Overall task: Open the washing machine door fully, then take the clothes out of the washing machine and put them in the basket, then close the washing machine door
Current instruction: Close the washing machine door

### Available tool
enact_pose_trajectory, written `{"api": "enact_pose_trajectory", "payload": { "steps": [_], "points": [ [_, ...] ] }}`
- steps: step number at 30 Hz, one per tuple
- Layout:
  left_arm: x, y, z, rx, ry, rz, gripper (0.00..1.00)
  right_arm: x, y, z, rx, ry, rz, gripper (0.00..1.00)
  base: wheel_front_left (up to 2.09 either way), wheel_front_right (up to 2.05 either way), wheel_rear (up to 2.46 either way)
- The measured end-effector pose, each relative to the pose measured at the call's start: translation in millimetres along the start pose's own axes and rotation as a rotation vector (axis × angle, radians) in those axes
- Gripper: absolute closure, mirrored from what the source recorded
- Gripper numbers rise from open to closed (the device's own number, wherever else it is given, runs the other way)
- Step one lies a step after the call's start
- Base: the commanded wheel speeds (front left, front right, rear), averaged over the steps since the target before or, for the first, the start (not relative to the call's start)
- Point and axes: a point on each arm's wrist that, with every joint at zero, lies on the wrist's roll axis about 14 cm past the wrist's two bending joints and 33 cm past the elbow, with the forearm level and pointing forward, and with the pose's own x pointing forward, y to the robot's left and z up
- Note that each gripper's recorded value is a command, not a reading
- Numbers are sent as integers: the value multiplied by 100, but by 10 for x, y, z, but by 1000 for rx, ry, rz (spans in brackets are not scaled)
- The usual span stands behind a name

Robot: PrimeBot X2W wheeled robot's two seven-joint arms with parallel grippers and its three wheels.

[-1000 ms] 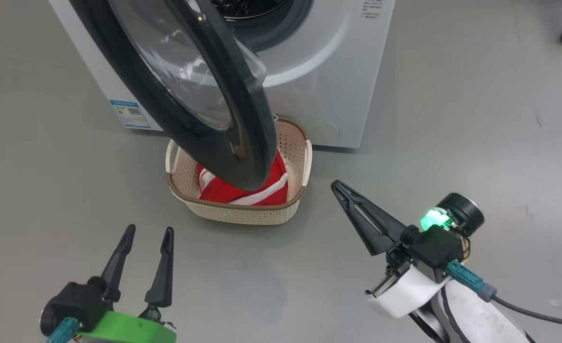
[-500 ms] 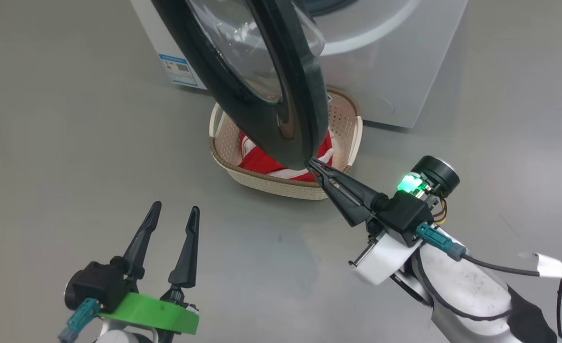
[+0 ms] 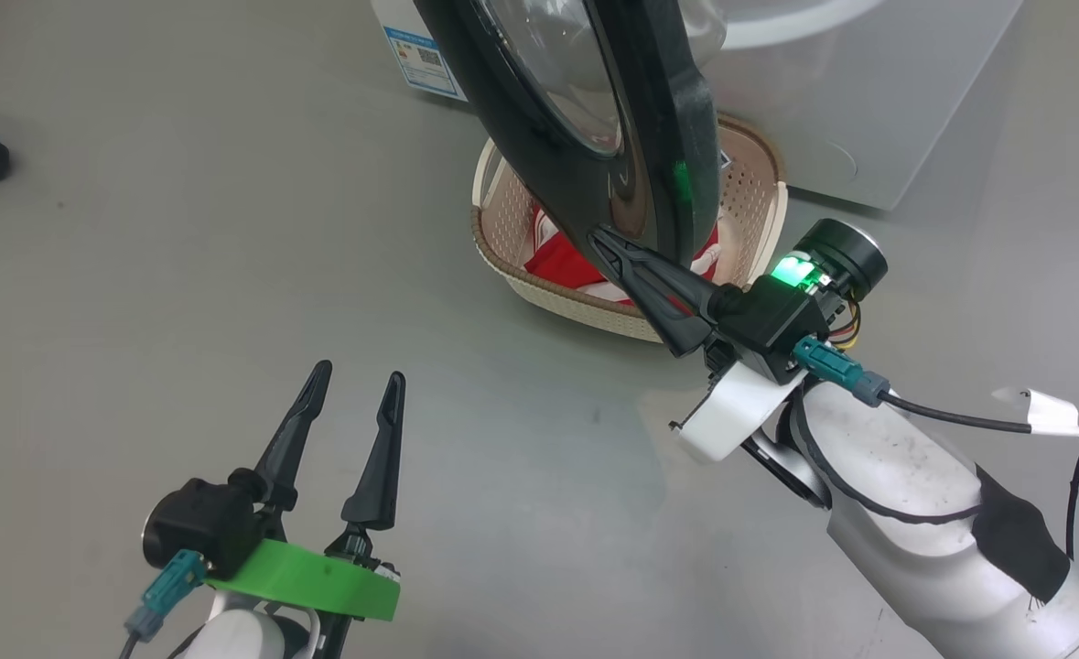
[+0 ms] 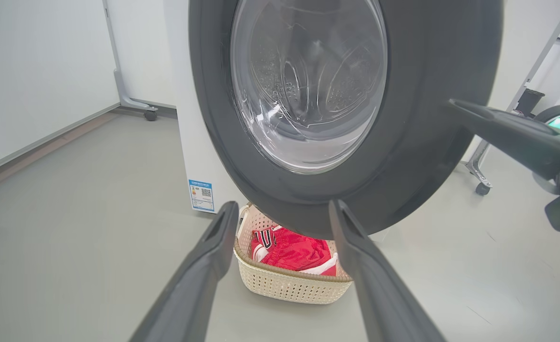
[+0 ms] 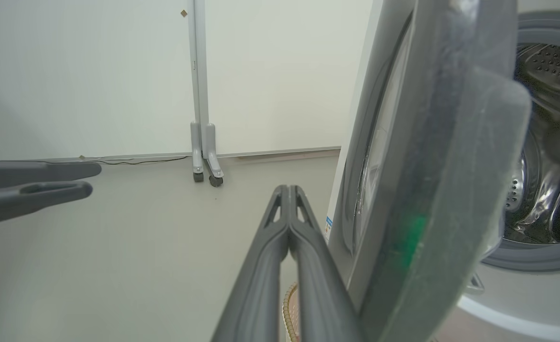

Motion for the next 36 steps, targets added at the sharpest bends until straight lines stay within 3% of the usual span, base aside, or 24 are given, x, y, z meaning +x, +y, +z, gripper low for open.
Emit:
{"api": "enact_pose_trajectory", "payload": {
  "steps": [16, 36],
  "points": [
    [29, 140, -32, 5, 9, 49, 0, 69, -253, -247, 41, 58, -42, 100, 0, 0, 0],
    [211, 116, -143, 5, 35, 30, 0, -17, -985, -271, 15, 56, -199, 100, 0, 0, 0]
  ]
}}
